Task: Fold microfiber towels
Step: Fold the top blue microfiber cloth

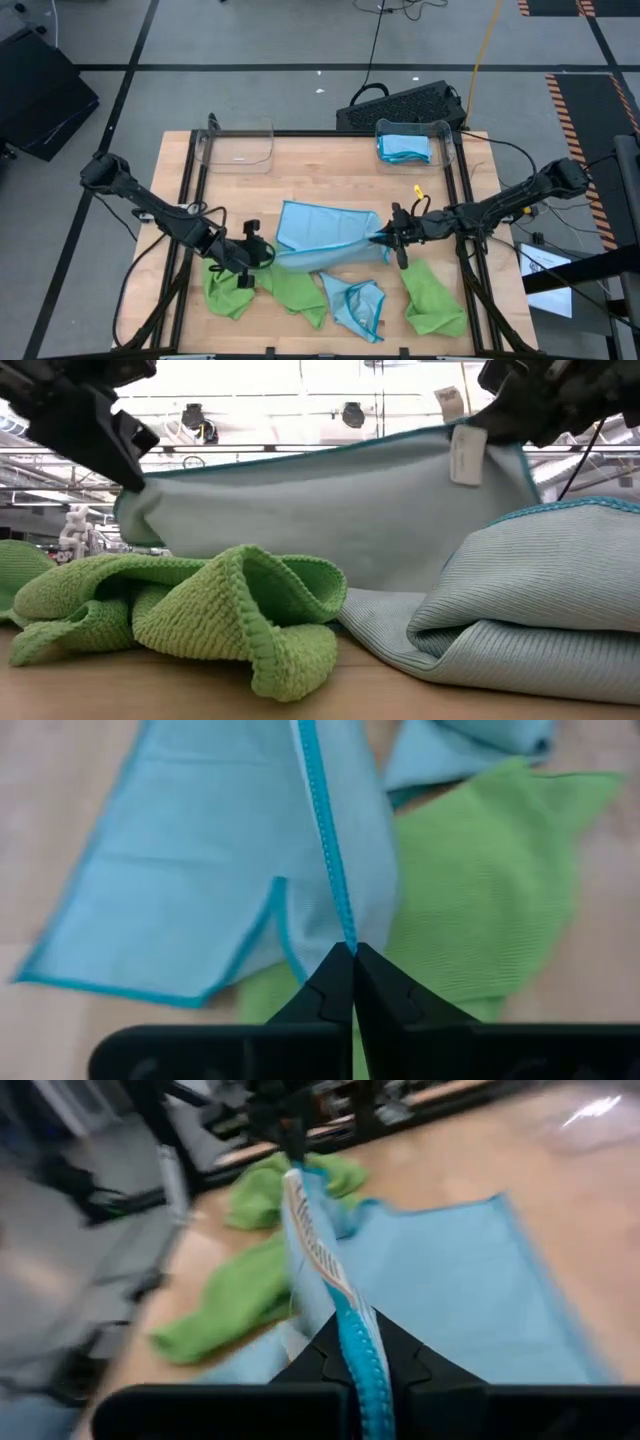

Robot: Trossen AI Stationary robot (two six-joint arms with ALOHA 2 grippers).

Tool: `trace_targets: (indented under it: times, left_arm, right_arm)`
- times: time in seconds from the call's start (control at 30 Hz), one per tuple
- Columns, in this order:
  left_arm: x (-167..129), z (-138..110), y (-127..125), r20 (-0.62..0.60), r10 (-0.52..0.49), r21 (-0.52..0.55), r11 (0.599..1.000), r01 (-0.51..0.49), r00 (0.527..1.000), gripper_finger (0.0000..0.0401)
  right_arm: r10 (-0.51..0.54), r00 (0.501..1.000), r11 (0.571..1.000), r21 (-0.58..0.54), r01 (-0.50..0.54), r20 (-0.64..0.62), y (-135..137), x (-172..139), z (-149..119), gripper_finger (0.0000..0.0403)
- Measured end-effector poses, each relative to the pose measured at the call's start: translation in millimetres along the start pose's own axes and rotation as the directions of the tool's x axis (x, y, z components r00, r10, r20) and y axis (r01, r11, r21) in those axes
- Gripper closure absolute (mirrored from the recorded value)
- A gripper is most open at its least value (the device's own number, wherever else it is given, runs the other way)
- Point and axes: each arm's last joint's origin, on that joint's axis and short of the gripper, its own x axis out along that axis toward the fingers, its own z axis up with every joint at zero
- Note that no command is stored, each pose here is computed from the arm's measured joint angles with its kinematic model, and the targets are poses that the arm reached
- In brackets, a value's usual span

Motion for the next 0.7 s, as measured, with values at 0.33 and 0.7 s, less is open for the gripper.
trace_targets:
  times: [0.33, 0.7]
  left_arm:
    - [-5.7, 8.5, -23.1, 0.210, -0.167, 0.239, 0.964, 0.115, 0.963, 0.0393]
    - [-39.0, 32.1, 20.7, 0.439, 0.312, 0.101, 0.915, -0.391, 0.843, 0.0395]
  right_arm:
    - [0.178, 0.979, 0.959, 0.241, -0.150, -0.098, 31.4, 7.0, -24.7, 0.0401]
    - [0.049, 0.963, 0.996, -0.090, -0.025, 0.266, 31.1, 3.2, 7.3, 0.0401]
